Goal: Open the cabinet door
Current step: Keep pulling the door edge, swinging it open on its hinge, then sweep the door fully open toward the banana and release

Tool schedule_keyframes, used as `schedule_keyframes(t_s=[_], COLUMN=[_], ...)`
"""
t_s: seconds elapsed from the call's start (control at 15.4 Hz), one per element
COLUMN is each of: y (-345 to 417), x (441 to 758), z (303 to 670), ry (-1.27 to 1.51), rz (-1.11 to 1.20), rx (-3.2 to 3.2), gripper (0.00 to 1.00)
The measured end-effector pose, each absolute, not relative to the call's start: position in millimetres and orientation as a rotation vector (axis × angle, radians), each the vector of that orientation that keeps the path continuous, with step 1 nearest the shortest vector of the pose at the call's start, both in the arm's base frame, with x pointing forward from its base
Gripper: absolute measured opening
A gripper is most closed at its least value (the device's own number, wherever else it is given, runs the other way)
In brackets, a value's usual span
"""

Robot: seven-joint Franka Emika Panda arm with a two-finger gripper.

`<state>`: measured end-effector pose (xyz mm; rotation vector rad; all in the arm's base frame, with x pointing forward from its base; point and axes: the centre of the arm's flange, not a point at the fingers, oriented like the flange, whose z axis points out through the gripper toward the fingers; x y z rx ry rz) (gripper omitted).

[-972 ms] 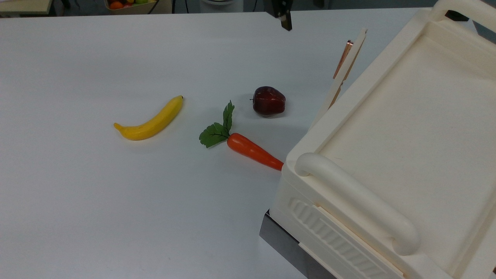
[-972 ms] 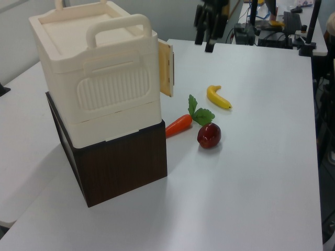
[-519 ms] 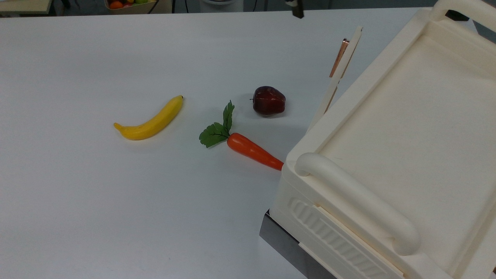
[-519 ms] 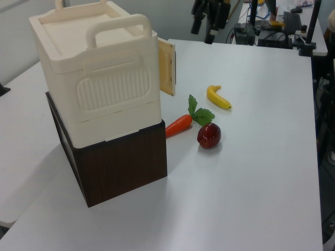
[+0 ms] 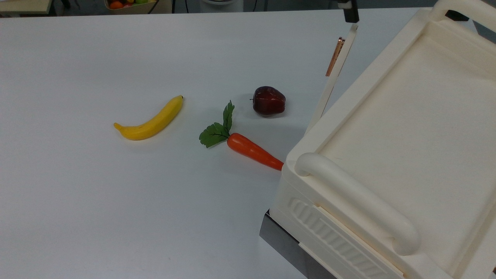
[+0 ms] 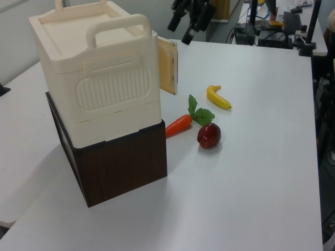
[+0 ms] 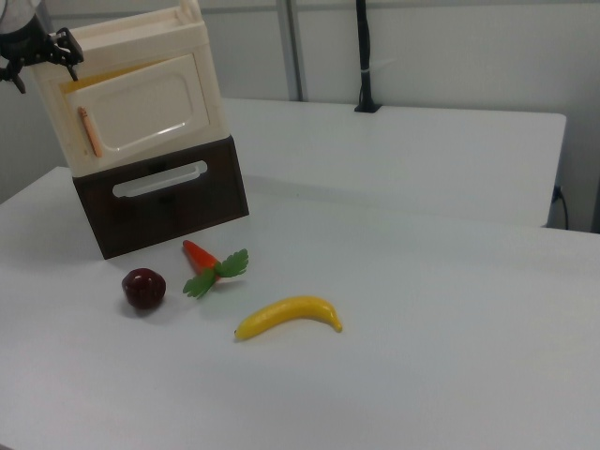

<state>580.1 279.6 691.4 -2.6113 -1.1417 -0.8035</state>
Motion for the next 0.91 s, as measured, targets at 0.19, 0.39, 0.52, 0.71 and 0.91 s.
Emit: schedule_keyframes(t_s=[0.19,0.39,0.52,0.71,0.91], y=[293,296,296,292,277], x=[588,593,593,593,593], z=[675,665,665,660,658], ry=[-1.148,-1.149,-1.149,-1.151,-1.141], rz=[-0.812,-0.8,-0.799,-0.75,-0.672], rx=[-2.597,-2.598,-2.599,-2.616,-2.653], gripper=[1.0,1.0,1.0,1.0,1.0])
